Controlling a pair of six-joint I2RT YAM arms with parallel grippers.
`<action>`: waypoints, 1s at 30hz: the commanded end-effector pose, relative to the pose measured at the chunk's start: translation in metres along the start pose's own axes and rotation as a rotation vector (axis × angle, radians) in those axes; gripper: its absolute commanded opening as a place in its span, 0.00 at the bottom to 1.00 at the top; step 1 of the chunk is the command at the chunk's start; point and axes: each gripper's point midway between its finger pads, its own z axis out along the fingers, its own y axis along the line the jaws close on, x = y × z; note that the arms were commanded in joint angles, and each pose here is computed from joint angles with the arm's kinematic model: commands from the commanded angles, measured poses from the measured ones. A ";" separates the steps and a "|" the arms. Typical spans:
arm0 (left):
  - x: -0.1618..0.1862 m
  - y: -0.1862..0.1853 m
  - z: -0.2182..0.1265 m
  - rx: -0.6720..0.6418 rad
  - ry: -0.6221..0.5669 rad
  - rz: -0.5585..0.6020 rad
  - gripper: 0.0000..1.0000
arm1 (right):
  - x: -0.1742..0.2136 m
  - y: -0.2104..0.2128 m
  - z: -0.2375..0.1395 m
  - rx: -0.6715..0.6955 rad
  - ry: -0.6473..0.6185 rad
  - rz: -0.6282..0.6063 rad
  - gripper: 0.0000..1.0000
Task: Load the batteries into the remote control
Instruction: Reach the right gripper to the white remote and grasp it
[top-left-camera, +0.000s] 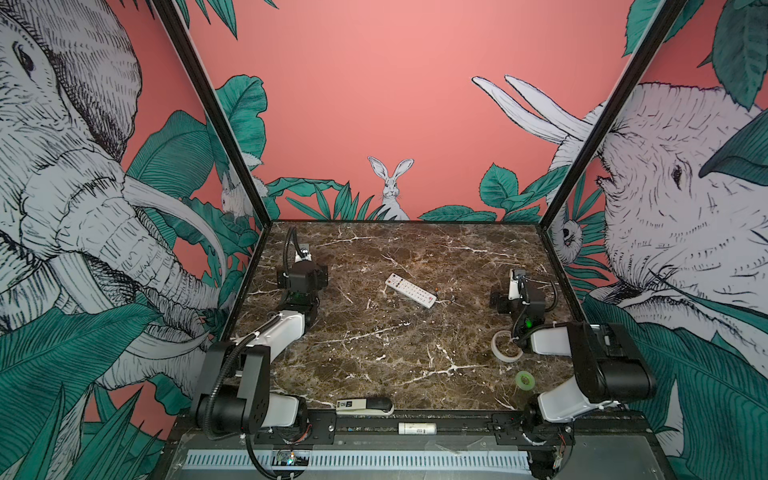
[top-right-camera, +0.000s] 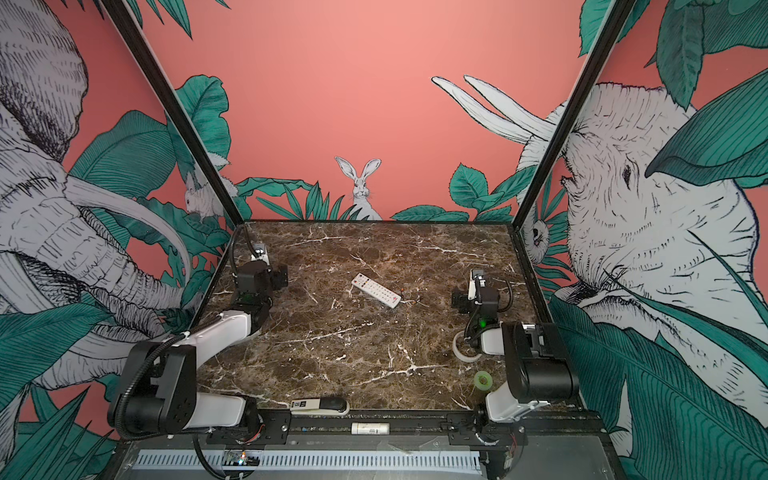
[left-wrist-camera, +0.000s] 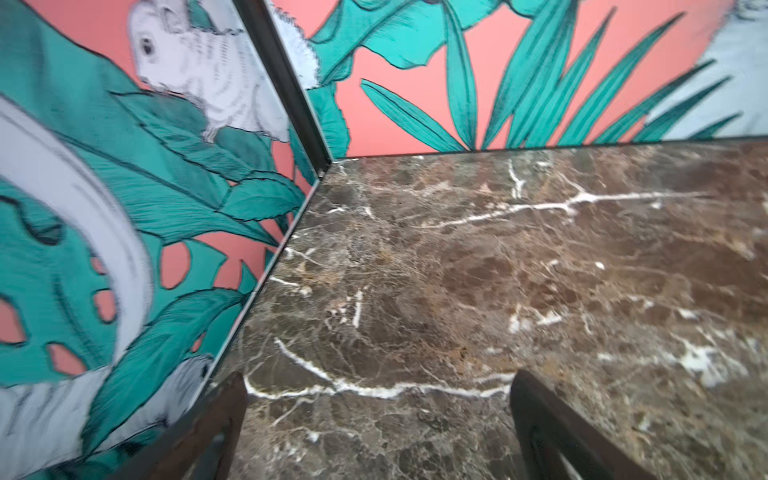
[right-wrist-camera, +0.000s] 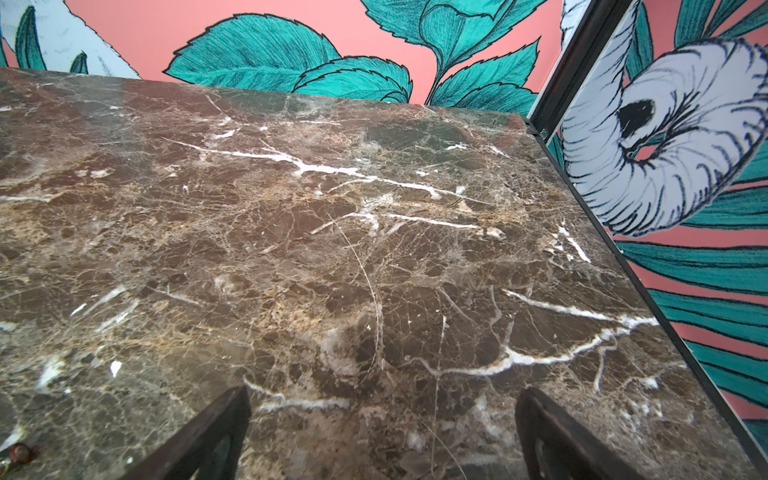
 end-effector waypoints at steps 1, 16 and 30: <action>0.008 0.014 -0.015 -0.093 0.150 -0.014 1.00 | -0.034 0.018 0.000 -0.054 0.003 -0.093 0.99; -0.005 -0.050 -0.095 0.384 0.438 -0.179 1.00 | -0.045 0.218 -0.029 -0.681 0.276 -0.455 0.99; -0.002 -0.057 -0.165 0.656 0.428 -0.155 1.00 | -0.017 0.288 -0.014 -0.808 0.463 -0.553 0.99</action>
